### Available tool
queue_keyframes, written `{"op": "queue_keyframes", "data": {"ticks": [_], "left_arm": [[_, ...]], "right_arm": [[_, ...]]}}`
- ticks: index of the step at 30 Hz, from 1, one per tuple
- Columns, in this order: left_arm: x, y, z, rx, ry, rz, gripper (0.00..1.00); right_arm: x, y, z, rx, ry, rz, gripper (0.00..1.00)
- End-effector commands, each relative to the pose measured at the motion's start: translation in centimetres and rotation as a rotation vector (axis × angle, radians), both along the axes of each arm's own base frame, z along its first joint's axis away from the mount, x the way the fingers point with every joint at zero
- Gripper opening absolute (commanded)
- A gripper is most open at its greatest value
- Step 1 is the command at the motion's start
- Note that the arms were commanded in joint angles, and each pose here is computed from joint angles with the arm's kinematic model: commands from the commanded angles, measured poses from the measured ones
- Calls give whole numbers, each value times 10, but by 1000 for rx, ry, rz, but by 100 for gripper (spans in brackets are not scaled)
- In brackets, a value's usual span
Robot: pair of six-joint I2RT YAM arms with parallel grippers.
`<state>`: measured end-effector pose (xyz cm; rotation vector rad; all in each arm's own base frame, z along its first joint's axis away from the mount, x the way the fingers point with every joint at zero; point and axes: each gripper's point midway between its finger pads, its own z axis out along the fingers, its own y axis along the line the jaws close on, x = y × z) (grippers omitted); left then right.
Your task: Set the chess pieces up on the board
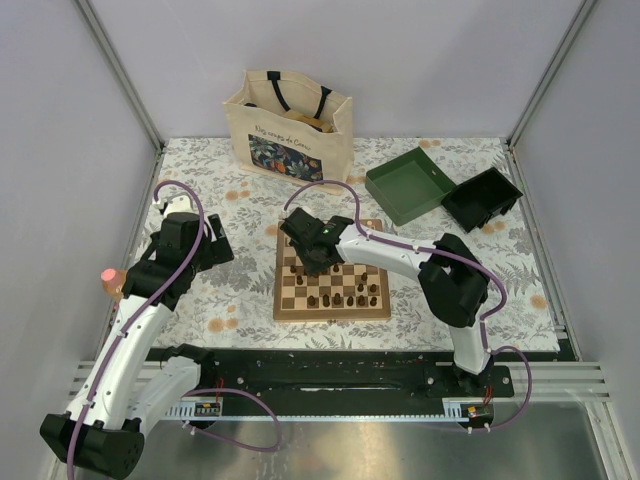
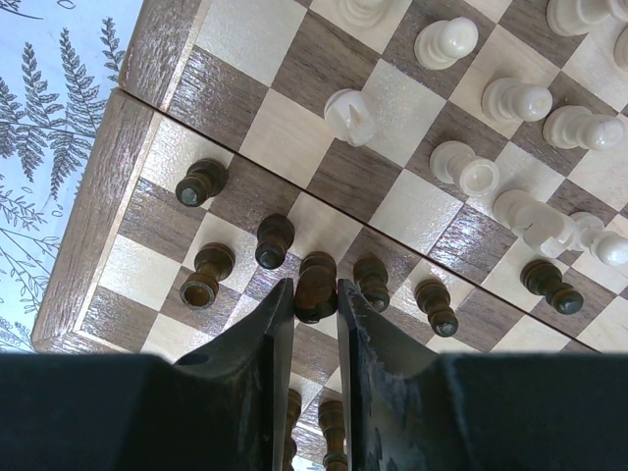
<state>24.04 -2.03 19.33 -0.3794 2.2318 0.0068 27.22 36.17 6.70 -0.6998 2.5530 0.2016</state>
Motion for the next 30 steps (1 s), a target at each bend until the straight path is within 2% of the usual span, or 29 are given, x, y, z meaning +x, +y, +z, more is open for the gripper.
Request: {"op": "queue_keyframes", "data": {"ticks": [1,15,30], "left_arm": [[6,-2,4,-7,-28,-9,99],[7,-2,5,-13,-32,-9,99],[7,-1,5,-15,-35,-7,99]], "right_arm": [[7,0,24,29,-37,2,27],[-17,5,71,148,-50,19,24],[-75,48,51,168,32,130,24]]}}
